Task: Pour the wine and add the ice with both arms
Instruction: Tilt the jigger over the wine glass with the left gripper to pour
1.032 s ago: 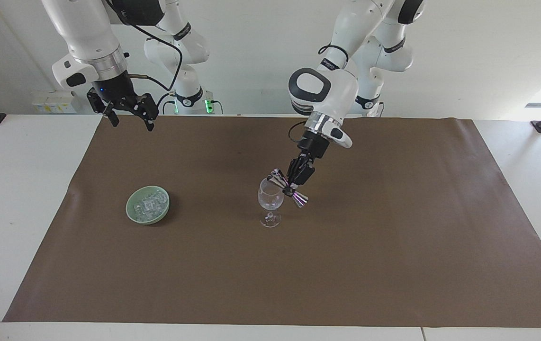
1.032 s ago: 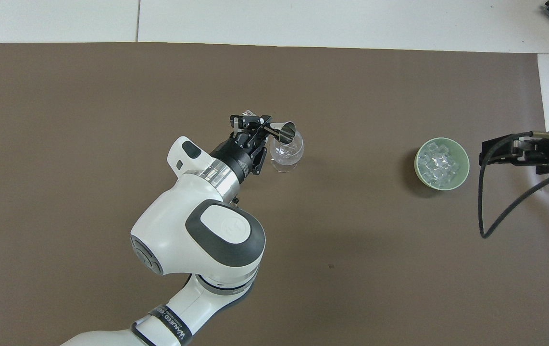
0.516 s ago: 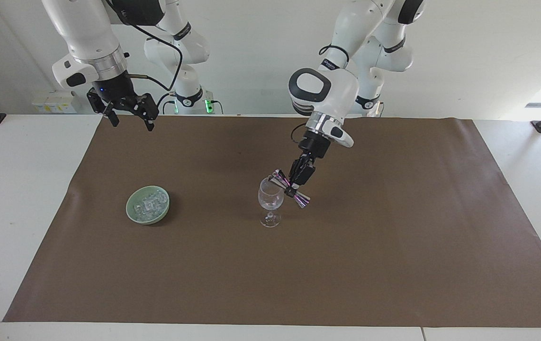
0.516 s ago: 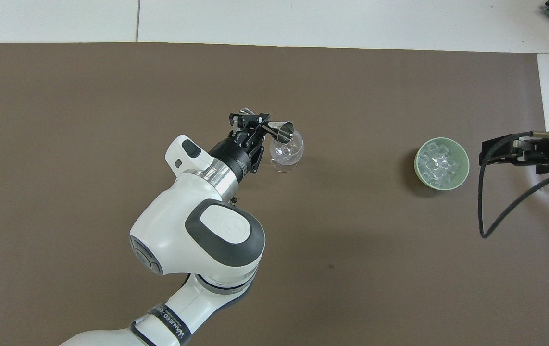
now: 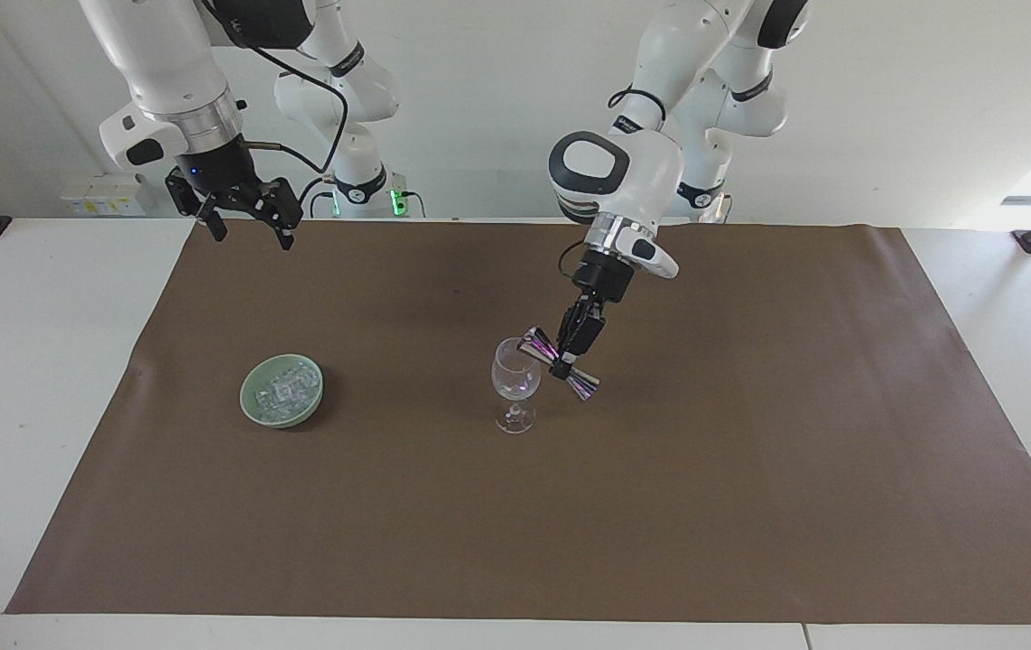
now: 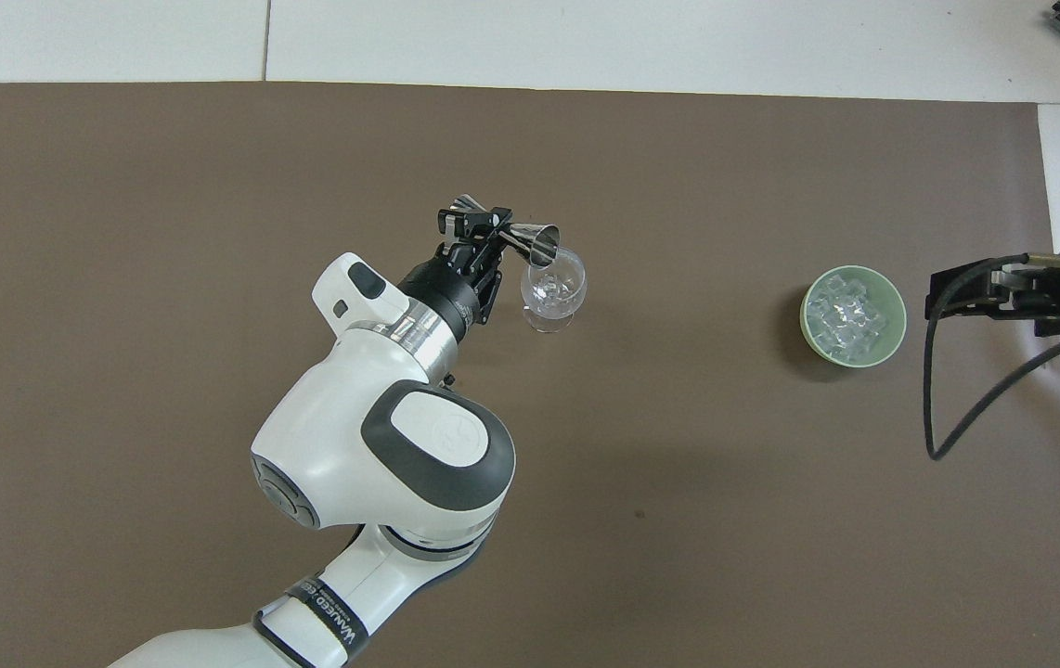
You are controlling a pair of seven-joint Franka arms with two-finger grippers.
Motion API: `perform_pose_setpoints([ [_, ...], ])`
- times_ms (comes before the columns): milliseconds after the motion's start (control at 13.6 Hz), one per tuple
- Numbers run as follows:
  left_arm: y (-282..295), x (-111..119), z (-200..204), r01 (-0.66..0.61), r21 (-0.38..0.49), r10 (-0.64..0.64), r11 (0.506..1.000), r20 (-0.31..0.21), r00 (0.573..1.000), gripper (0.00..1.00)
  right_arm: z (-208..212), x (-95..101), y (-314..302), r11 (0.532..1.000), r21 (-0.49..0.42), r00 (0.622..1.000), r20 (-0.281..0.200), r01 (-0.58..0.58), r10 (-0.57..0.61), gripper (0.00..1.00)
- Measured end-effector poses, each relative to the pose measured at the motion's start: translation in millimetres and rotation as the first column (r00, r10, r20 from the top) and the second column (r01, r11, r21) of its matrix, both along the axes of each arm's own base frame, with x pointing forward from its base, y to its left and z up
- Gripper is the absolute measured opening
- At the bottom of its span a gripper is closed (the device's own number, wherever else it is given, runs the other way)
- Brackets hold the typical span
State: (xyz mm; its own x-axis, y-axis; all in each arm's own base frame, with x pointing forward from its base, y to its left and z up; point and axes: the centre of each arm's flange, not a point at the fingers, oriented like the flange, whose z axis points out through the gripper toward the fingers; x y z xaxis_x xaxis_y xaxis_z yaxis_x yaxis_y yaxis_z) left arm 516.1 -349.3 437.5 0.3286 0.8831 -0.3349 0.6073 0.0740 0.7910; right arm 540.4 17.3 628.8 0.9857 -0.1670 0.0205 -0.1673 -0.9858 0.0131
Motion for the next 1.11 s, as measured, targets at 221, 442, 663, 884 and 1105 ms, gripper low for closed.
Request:
perform_pose_setpoints([
  [221, 1.3, 1.2, -1.0, -0.005, 0.020, 0.005, 1.000, 0.010, 1.000, 0.21, 0.0, 0.0, 0.0, 1.000, 0.000, 1.000, 0.000, 0.000, 0.000, 1.00],
  [442, 0.3, 0.3, -4.2, 0.003, 0.051, -0.004, 0.999, 0.022, 1.000, 0.21, 0.0, 0.0, 0.0, 1.000, 0.000, 1.000, 0.000, 0.000, 0.000, 1.00],
  [663, -3.8, -1.9, -4.2, 0.012, 0.072, -0.015, 0.997, 0.036, 0.999, 0.21, 0.0, 0.0, 0.0, 1.000, 0.000, 1.000, 0.000, 0.000, 0.000, 1.00],
  [884, -3.9, -2.1, -4.1, 0.026, 0.101, -0.032, 0.995, 0.053, 0.998, 0.21, 0.0, 0.0, 0.0, 1.000, 0.000, 1.000, 0.000, 0.000, 0.000, 1.00],
  [1105, -4.7, -2.8, -4.0, 0.043, 0.129, -0.053, 0.991, 0.068, 0.996, 0.21, 0.0, 0.0, 0.0, 1.000, 0.000, 1.000, 0.000, 0.000, 0.000, 1.00],
])
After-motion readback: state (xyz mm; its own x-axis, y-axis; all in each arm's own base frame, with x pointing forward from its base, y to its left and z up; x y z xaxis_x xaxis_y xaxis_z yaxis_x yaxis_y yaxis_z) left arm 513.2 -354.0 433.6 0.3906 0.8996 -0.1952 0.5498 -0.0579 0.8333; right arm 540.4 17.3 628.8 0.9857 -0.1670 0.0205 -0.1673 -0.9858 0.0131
